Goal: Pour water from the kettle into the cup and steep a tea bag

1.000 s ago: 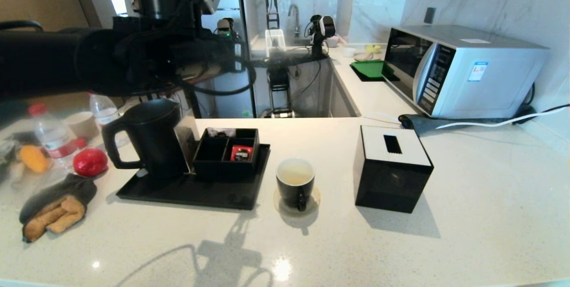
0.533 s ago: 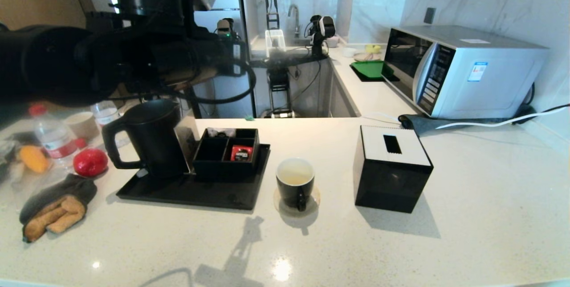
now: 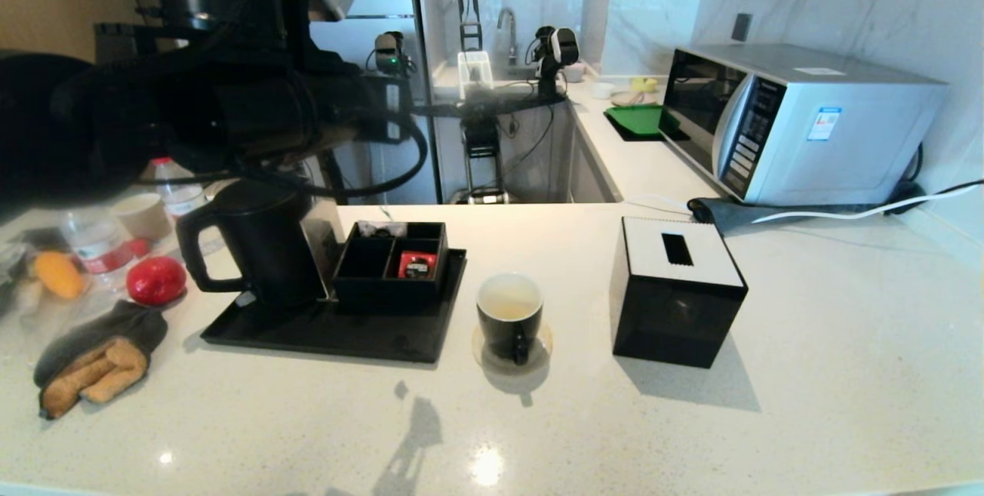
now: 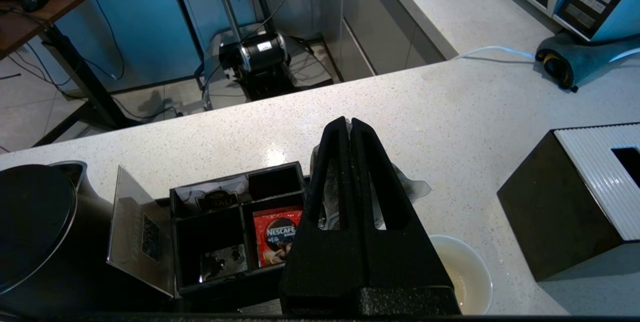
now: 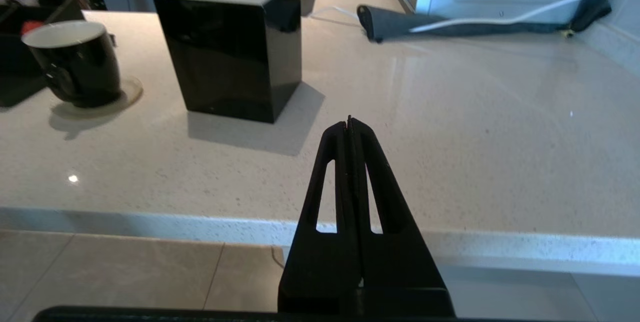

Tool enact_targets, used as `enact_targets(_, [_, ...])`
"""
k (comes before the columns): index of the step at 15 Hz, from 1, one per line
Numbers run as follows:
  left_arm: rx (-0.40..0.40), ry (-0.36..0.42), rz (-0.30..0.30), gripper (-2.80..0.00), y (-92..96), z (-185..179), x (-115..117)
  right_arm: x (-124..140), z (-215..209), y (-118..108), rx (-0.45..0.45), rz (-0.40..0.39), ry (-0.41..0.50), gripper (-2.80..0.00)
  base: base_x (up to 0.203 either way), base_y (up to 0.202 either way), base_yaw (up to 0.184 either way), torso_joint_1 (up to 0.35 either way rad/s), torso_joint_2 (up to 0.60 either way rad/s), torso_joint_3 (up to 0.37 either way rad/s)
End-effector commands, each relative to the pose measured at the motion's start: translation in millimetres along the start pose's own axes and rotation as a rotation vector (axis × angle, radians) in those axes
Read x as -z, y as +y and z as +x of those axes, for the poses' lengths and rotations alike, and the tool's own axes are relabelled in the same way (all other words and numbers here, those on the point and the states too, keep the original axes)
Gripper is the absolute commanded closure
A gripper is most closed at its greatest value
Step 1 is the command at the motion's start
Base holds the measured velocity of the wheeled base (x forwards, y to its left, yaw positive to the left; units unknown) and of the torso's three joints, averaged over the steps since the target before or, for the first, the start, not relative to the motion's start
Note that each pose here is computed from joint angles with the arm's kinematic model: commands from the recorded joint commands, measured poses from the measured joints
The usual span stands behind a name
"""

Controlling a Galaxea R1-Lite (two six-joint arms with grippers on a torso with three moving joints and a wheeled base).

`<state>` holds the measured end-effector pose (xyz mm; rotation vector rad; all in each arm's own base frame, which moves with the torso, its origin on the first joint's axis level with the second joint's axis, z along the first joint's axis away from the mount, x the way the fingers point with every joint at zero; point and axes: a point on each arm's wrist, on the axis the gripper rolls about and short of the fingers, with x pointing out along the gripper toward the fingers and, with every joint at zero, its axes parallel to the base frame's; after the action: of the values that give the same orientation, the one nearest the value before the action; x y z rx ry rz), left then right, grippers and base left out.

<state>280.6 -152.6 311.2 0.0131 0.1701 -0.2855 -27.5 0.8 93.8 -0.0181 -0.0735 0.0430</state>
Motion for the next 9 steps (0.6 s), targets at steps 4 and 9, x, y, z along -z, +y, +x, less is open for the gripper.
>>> enact_targets(4, [0.001,0.004,-0.007,0.0,0.3,-3.4,1.2,-48.2,18.3,0.3,-0.099,-0.005,0.06,0.0,0.0,0.0,0.0,0.0,0.0,0.0])
enact_targets(9, [0.002,0.009,-0.006,0.0,0.2,-3.1,2.6,-94.0,81.7,2.3,-0.299,-0.027,0.101,0.0,0.0,0.0,0.0,0.0,0.0,0.0])
